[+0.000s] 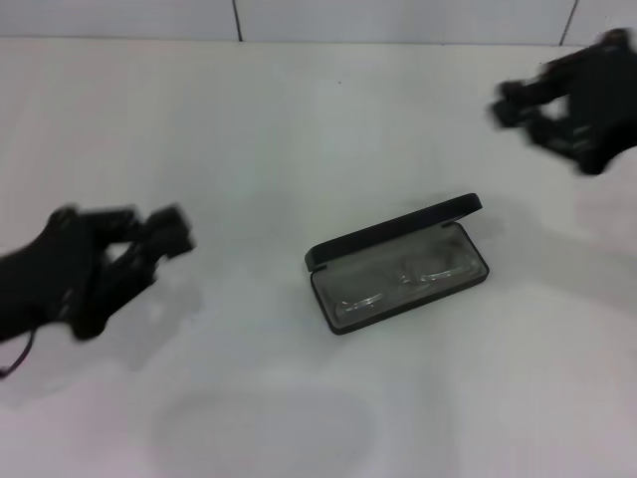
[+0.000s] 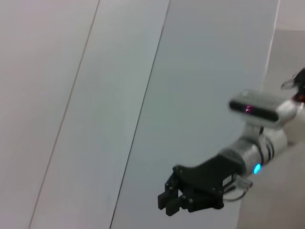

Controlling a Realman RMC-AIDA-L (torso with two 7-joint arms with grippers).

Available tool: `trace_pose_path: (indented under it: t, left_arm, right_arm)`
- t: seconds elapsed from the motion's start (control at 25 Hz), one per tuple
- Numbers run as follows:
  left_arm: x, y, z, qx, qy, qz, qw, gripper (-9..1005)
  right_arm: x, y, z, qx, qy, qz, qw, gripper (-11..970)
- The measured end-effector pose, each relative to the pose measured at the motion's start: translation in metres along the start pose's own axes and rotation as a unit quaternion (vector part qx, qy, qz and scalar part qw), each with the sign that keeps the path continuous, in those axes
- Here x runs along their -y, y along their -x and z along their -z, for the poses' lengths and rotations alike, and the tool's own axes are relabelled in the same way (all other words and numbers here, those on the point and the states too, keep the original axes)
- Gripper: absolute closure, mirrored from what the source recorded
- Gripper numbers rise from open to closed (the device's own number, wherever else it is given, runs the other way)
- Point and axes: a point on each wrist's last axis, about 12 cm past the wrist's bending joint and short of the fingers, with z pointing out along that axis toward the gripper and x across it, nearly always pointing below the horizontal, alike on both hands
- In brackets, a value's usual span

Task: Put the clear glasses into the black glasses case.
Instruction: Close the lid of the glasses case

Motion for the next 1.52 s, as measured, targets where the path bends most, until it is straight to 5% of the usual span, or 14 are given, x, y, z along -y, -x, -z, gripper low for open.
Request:
trace_pose_path:
  t: [0.32, 0.52, 0.72, 1.04, 1.52]
  left_arm:
    - [-0.047, 0.012, -0.079, -0.039, 0.000, 0.011, 0.999, 859]
    - [-0.071, 0.004, -0.130, -0.104, 0.031, 0.033, 0.994, 863]
    - [-0.080, -0.012, -0.163, -0.157, 0.044, 0.048, 0.985, 862]
    - [-0.076, -0.028, -0.185, -0.201, 0.038, 0.053, 0.977, 857]
    - [-0.073, -0.040, -0.183, -0.223, 0.049, 0.061, 0.972, 858]
  right_arm:
    - [0.042, -0.087, 0.057, 0.139, -0.063, -0.175, 0.973, 838]
    - [0.038, -0.137, 0.083, 0.231, -0.086, -0.234, 0.940, 837]
    - [0.031, -0.169, 0.093, 0.271, -0.122, -0.271, 0.916, 837]
    - [0.028, -0.186, 0.095, 0.296, -0.149, -0.292, 0.897, 837]
    - [0.032, -0.184, 0.080, 0.305, -0.134, -0.299, 0.894, 836]
